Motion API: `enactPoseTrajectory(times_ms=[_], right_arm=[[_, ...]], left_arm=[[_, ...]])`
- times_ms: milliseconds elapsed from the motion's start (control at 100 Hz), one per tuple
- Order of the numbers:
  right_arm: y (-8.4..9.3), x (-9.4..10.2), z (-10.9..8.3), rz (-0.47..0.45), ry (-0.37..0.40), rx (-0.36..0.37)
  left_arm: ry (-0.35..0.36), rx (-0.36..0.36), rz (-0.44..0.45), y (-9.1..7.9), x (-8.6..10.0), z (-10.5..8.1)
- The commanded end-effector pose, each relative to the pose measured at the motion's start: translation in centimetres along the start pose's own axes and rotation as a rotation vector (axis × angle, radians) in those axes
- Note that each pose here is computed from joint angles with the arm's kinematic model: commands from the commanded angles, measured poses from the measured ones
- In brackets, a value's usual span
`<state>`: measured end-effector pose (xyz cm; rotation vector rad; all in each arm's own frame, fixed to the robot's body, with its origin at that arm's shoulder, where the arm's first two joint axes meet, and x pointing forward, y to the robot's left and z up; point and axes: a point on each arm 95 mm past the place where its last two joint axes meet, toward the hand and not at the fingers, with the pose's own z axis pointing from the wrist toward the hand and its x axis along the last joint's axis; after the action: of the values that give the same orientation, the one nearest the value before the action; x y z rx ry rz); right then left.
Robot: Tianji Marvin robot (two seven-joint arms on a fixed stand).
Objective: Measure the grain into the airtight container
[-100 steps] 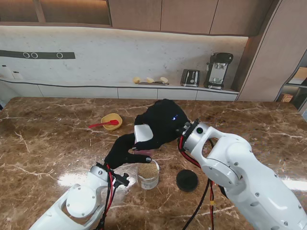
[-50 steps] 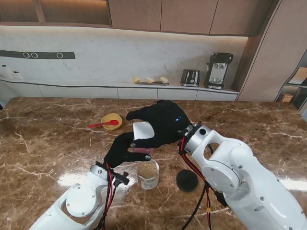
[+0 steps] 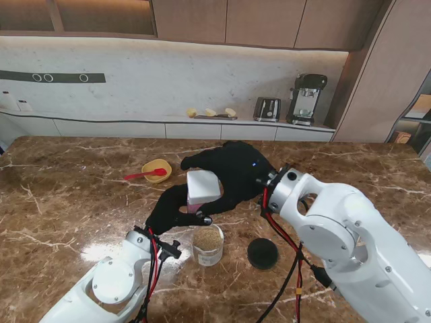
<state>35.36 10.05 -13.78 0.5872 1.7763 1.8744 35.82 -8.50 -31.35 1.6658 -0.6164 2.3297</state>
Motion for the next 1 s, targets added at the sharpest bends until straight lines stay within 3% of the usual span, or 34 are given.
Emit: enactPoseTrajectory(times_ms=[0, 230, 750, 990], right_arm=[[-1.4, 0.1, 0.3, 0.046, -0.031, -0.002], [-2.5, 0.7, 1.2, 0.039, -0.087, -0.078], [-3.6, 1.9, 2.3, 0.016, -0.200, -0.135], [-3.3, 2.2, 2.1, 0.007, -0.251, -0.133]], left_arm=[[0.002, 0.000, -0.005, 0.2, 0.0, 0.0], [0.000, 0.000, -0.005, 0.3, -0.1, 0.0], [0.001, 0.007, -0.007, 0.4, -0.1, 0.0], [0.001, 0.006, -0.007, 0.4, -0.1, 0.0]])
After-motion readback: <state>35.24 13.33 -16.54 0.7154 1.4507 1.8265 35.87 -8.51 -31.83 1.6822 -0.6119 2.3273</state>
